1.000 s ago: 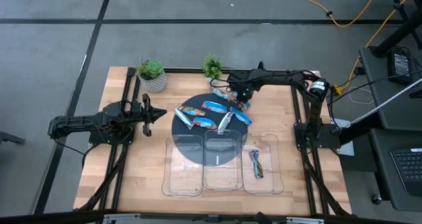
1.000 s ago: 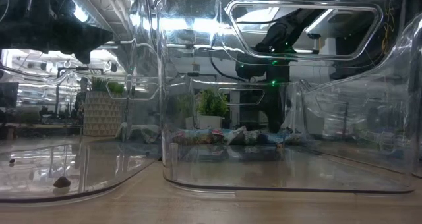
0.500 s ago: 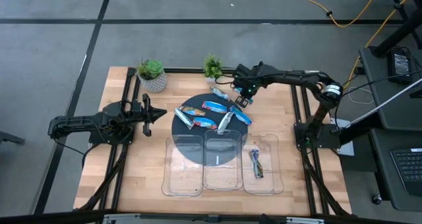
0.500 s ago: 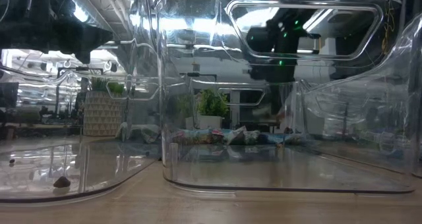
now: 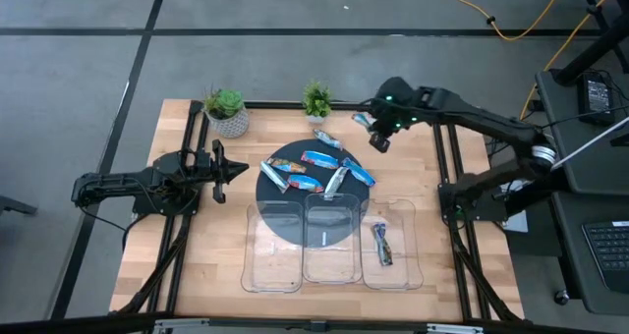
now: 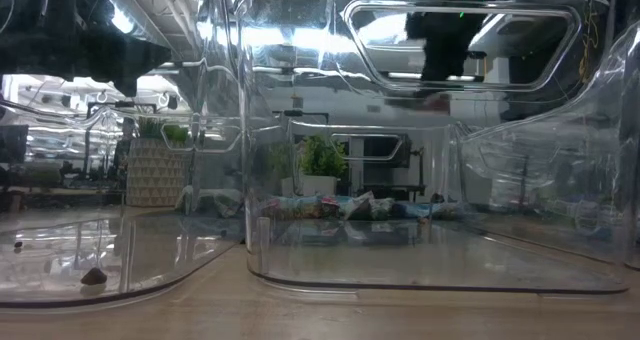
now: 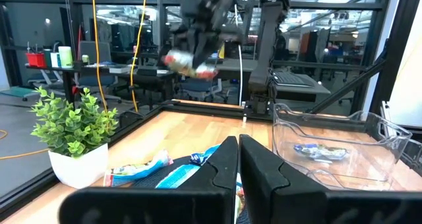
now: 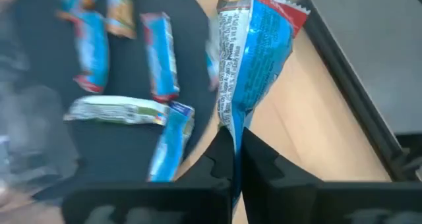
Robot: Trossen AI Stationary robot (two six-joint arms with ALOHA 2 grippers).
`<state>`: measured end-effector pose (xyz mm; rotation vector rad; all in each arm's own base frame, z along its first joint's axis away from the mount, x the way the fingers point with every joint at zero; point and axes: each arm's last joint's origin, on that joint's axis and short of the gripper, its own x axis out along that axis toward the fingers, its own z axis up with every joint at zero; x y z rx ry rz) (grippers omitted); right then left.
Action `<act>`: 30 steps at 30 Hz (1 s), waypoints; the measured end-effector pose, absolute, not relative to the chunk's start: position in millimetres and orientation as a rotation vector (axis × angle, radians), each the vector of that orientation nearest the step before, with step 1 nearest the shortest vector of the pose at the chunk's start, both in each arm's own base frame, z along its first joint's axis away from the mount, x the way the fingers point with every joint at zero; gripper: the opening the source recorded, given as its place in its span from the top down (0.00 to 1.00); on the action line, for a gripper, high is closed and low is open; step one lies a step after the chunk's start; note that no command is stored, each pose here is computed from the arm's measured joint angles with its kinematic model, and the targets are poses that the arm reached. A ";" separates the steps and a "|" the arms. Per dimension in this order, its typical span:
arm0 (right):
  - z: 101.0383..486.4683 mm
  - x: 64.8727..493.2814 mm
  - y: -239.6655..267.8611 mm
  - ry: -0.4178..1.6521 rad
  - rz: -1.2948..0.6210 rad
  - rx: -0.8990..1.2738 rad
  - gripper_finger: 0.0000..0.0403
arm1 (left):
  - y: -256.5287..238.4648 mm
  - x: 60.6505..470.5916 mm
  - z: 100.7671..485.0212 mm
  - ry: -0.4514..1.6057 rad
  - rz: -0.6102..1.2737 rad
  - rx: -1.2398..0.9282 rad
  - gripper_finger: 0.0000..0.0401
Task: Pick and place Granola Bars by type
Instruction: Put the red granola bar into the middle transparent bin
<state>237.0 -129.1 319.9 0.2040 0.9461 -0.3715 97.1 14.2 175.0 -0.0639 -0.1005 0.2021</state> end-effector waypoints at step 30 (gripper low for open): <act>413.9 230.9 -37.6 0.328 0.004 0.077 0.98 | 14.2 97.1 175.0 -0.100 0.202 -0.064 0.97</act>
